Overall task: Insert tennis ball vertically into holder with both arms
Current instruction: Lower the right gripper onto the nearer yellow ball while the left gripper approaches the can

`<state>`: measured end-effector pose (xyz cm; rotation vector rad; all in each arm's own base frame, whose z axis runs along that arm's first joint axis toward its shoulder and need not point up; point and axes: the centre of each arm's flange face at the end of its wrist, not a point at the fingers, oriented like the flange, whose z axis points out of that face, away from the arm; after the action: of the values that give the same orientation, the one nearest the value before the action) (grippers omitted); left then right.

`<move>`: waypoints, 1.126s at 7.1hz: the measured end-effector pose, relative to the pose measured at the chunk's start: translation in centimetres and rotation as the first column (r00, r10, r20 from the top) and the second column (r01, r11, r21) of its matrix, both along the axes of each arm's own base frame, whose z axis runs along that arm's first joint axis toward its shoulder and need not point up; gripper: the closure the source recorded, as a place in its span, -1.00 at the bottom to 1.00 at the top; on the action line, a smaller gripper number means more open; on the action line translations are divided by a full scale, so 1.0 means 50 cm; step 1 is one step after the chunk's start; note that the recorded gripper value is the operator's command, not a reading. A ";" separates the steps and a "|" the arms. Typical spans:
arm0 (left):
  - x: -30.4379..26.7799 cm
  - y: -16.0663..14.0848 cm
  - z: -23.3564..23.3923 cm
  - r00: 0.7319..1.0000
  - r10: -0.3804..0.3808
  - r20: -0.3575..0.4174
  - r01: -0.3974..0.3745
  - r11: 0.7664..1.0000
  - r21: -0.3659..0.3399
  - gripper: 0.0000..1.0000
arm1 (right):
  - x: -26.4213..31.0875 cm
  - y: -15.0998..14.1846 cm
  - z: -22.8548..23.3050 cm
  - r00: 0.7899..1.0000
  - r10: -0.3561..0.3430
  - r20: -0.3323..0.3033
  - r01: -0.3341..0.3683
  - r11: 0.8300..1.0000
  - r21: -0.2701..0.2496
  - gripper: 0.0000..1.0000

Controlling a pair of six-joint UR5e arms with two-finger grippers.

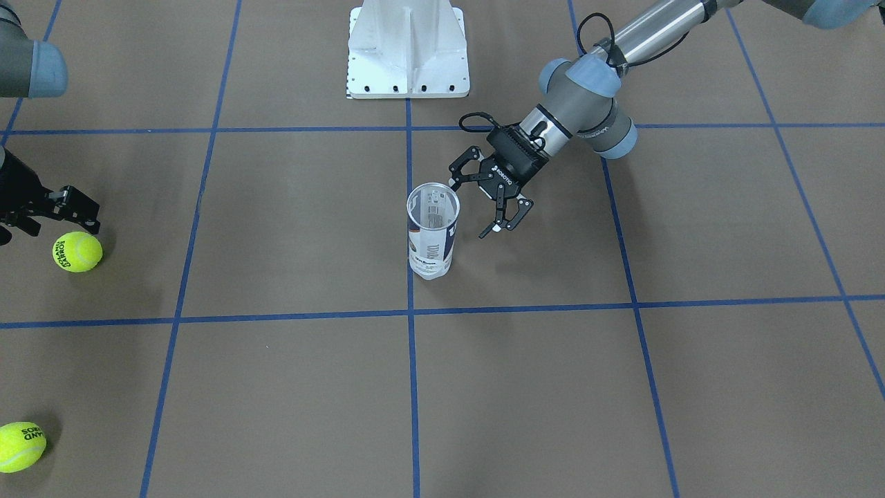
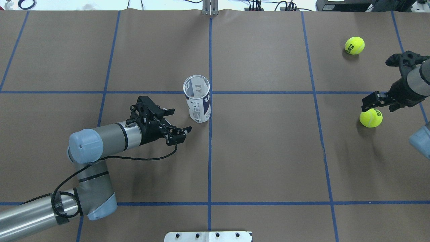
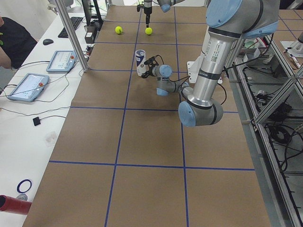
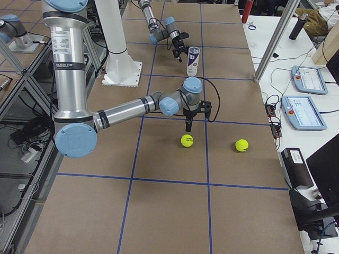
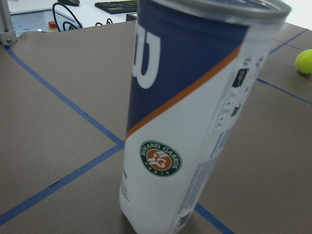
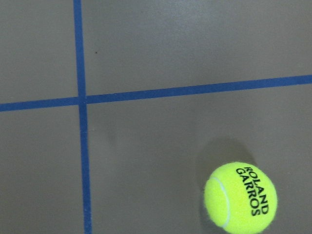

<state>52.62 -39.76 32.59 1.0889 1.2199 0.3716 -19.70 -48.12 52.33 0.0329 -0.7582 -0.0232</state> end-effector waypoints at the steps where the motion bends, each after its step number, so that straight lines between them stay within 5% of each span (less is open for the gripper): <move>1: 0.000 -0.001 0.001 1.000 0.000 0.002 0.000 1.000 0.002 -0.99 | 0.001 -0.006 0.017 1.000 -0.023 -0.019 0.024 1.000 0.021 -0.99; 8: 0.003 -0.002 0.017 1.000 -0.002 0.018 0.002 1.000 0.004 -0.99 | -0.059 -0.052 0.097 0.993 -0.093 -0.078 0.094 0.996 0.010 -0.99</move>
<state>52.75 -39.87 33.42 1.0876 1.2023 0.3815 -22.65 -50.70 57.21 0.0092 -0.6820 -0.1179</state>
